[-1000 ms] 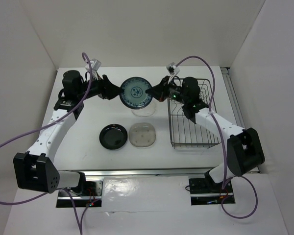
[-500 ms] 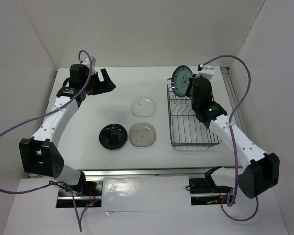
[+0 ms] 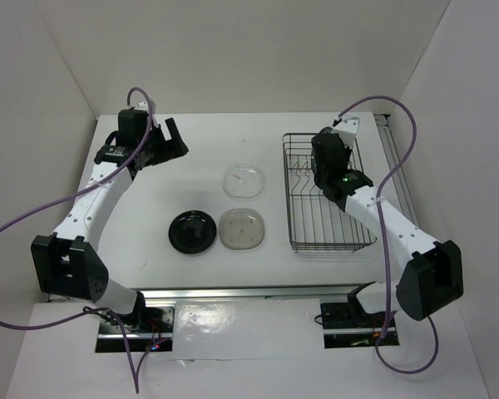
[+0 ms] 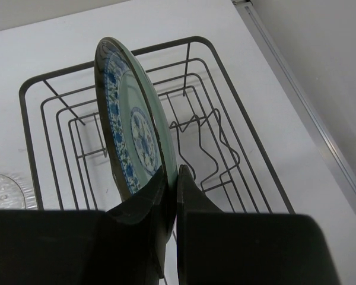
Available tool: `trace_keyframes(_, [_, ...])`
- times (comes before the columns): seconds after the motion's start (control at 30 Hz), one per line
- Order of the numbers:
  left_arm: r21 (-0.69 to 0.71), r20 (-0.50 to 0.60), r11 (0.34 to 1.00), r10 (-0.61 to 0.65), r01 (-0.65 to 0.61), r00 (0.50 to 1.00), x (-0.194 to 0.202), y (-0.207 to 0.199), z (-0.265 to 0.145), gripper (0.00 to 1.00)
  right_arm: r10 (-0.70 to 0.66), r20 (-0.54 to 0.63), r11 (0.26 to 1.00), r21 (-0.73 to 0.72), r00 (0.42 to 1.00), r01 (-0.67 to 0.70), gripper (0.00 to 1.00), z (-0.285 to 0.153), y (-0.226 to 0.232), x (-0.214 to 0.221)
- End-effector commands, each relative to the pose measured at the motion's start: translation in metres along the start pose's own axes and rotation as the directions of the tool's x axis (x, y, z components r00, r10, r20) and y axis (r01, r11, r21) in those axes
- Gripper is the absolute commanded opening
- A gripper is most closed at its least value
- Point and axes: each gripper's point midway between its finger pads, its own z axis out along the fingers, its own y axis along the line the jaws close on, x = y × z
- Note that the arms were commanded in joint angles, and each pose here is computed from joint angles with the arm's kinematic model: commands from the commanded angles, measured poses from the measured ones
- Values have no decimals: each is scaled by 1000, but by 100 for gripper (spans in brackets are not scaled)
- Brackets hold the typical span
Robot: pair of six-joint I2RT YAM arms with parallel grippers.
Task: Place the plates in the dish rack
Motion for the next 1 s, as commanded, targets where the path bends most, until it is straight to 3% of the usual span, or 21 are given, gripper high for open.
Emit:
trace_keyframes(0.0, [9,42,1000,-11,11,999,-17,-8,-7,100,46,35,999,7,998,-46,0,-2,3,-13])
trace_keyframes(0.57, [42,-1,999,-12,12,1000,-6,-11,3,100,11,-21,998,-63,1000,-13,2,16,38,14])
trace_keyframes(0.67, [34,-18,999,-14,14,1000,0,-9,7,100,4,-31,997,-71,1000,-7,16,19,41,20])
trace_keyframes(0.83, [49,-40,999,-14,16,999,5,-10,15,100,-11,-49,997,-77,999,7,54,24,46,30])
trace_keyframes(0.97, [106,-80,994,-13,22,997,17,-16,36,100,-22,-50,997,-76,998,19,60,28,50,32])
